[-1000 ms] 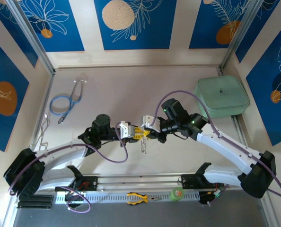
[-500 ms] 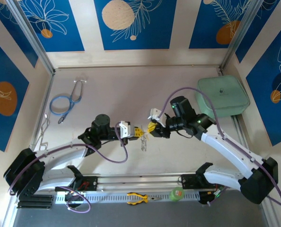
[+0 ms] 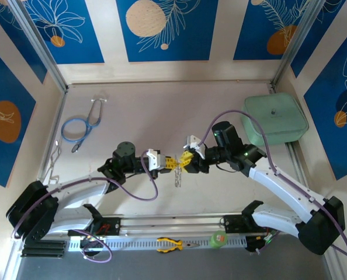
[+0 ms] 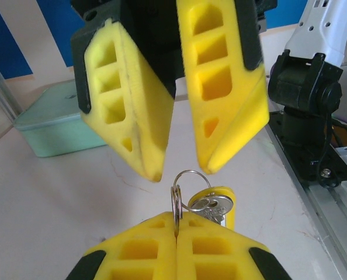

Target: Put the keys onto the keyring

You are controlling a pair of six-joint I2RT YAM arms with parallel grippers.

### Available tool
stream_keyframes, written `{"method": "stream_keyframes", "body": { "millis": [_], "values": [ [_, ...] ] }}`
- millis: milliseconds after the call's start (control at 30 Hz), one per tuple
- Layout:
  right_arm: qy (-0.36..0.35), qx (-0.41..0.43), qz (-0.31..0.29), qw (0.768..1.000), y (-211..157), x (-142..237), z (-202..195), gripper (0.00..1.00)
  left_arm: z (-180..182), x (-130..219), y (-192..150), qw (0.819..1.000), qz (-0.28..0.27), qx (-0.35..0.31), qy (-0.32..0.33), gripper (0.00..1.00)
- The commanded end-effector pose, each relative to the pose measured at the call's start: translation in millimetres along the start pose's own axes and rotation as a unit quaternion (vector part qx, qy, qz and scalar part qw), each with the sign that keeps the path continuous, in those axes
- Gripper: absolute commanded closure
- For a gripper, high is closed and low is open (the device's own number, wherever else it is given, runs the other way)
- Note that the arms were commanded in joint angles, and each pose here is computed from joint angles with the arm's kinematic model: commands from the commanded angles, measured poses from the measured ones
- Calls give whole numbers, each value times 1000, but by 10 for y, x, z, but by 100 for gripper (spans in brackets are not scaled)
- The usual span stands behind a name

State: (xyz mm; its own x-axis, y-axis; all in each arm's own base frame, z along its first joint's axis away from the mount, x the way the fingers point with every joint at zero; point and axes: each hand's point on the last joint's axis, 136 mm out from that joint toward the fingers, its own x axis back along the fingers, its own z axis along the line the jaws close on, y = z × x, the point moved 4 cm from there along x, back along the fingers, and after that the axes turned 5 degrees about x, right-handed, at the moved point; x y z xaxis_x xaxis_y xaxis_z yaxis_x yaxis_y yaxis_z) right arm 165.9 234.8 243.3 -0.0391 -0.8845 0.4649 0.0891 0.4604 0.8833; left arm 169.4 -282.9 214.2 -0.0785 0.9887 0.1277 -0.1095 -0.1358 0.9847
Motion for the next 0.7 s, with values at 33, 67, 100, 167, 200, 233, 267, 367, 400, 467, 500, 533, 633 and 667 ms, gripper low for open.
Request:
{"method": "stream_keyframes", "body": {
  "millis": [33, 67, 100, 167, 200, 233, 267, 367, 400, 467, 500, 533, 633, 667],
  "values": [
    [12, 3, 1, 1000, -13, -70, 5, 75, -49, -21, 127, 999, -26, -10, -24, 100],
    [12, 3, 3, 1000, -24, -84, -3, 76, -46, -18, 135, 999, -27, -9, -24, 100],
    [9, 4, 6, 1000, -34, -94, -20, 76, -51, -19, 136, 999, -27, -8, -25, 100],
    [5, 5, 12, 1000, -47, -110, -44, 80, -58, -19, 145, 999, -29, -8, -28, 100],
    [0, 5, 16, 1000, -56, -117, -64, 83, -65, -22, 141, 999, -29, -8, -31, 100],
    [-2, 7, 20, 1000, -61, -119, -71, 85, -63, -24, 139, 999, -29, -8, -32, 100],
    [-4, 8, 25, 1000, -69, -124, -78, 88, -61, -26, 138, 999, -30, -7, -32, 100],
    [-3, 16, 39, 999, -92, -147, -66, 98, -62, -31, 151, 999, -33, -6, -35, 100],
    [-2, 17, 41, 999, -100, -150, -61, 100, -62, -29, 152, 999, -33, -6, -34, 100],
    [-4, 20, 42, 999, -90, -141, -60, 100, -60, -24, 151, 999, -33, -5, -30, 100],
    [-6, 23, 42, 999, -83, -133, -60, 100, -51, -20, 151, 999, -32, -4, -27, 100],
    [-7, 27, 42, 999, -76, -126, -55, 100, -51, -18, 146, 999, -31, -4, -25, 100],
    [-8, 34, 44, 998, -68, -109, -47, 100, -55, -12, 126, 999, -27, -2, -23, 100],
    [-7, 36, 45, 998, -62, -104, -45, 100, -51, -10, 117, 999, -26, -1, -21, 100]
  ]
}}
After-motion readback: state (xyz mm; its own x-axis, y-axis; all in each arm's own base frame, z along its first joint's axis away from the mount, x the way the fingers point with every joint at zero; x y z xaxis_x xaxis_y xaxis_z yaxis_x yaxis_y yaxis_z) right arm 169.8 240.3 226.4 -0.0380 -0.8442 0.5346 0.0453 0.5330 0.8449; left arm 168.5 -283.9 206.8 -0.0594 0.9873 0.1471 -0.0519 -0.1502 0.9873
